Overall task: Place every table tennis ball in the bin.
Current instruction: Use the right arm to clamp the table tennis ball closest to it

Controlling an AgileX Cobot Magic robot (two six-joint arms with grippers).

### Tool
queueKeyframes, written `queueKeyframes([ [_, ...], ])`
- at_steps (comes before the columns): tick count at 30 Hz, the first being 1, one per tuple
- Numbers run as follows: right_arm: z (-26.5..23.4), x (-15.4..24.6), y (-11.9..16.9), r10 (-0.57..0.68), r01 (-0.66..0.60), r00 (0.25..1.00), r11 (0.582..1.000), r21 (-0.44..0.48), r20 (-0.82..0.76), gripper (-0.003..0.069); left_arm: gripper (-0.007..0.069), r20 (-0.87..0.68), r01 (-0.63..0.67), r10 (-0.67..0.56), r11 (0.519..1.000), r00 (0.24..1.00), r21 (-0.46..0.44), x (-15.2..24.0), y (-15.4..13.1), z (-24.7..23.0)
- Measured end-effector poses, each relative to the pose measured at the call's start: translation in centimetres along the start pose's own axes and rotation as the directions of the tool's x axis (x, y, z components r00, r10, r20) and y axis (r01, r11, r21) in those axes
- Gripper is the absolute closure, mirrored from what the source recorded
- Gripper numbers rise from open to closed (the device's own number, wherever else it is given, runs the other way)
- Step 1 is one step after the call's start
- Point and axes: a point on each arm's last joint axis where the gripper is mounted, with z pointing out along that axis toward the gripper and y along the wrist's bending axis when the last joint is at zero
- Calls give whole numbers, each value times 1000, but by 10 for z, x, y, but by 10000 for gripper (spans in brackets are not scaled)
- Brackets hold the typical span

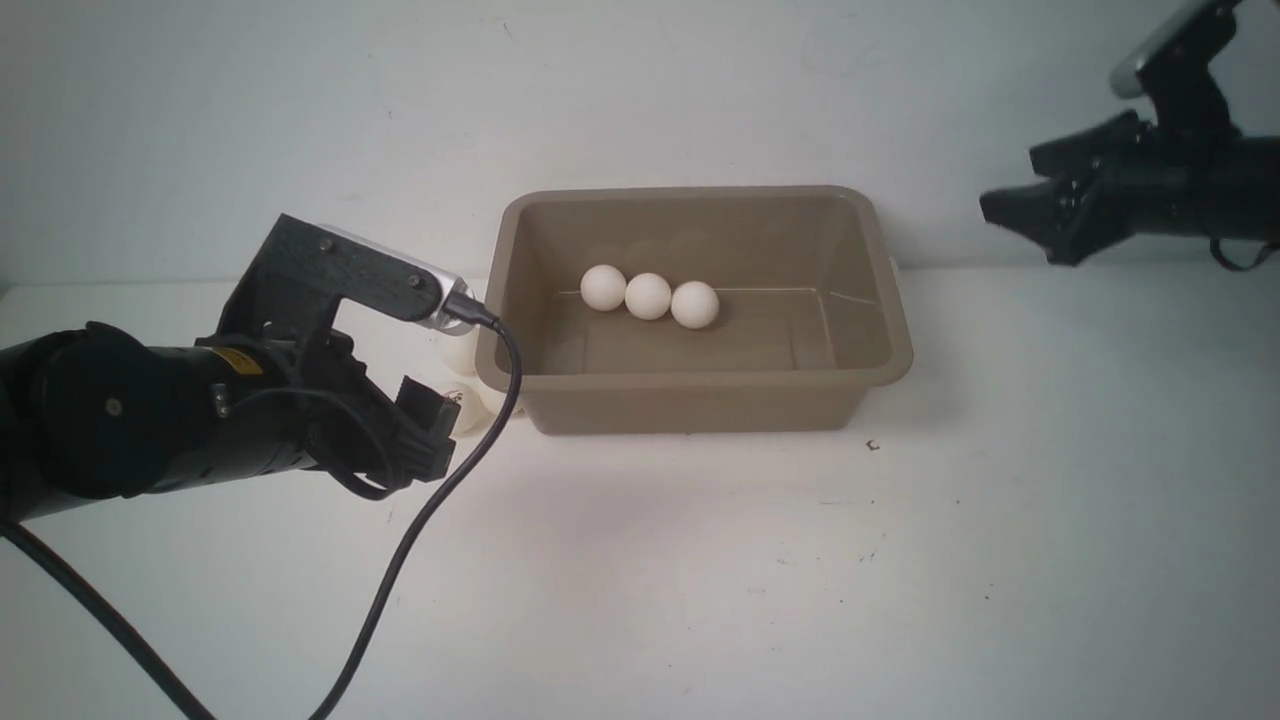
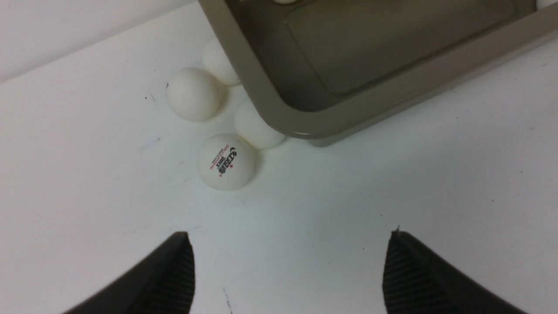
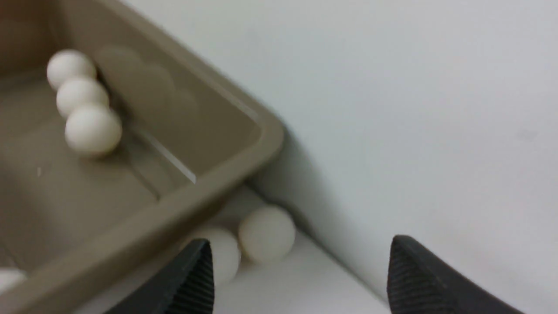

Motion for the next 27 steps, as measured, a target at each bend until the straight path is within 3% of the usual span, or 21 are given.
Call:
queueKeyframes([
  [10,36,50,16,-85,77,994,989,-124,-65,174,105,0,0,0,1000,1000,0,0,0,0],
  [19,63,48,34,-189,180,980,974,-140,-55,174,105,0,0,0,1000,1000,0,0,0,0],
  [27,85,58,49,-205,192,975,971,-141,-86,174,105,0,0,0,1000,1000,0,0,0,0],
])
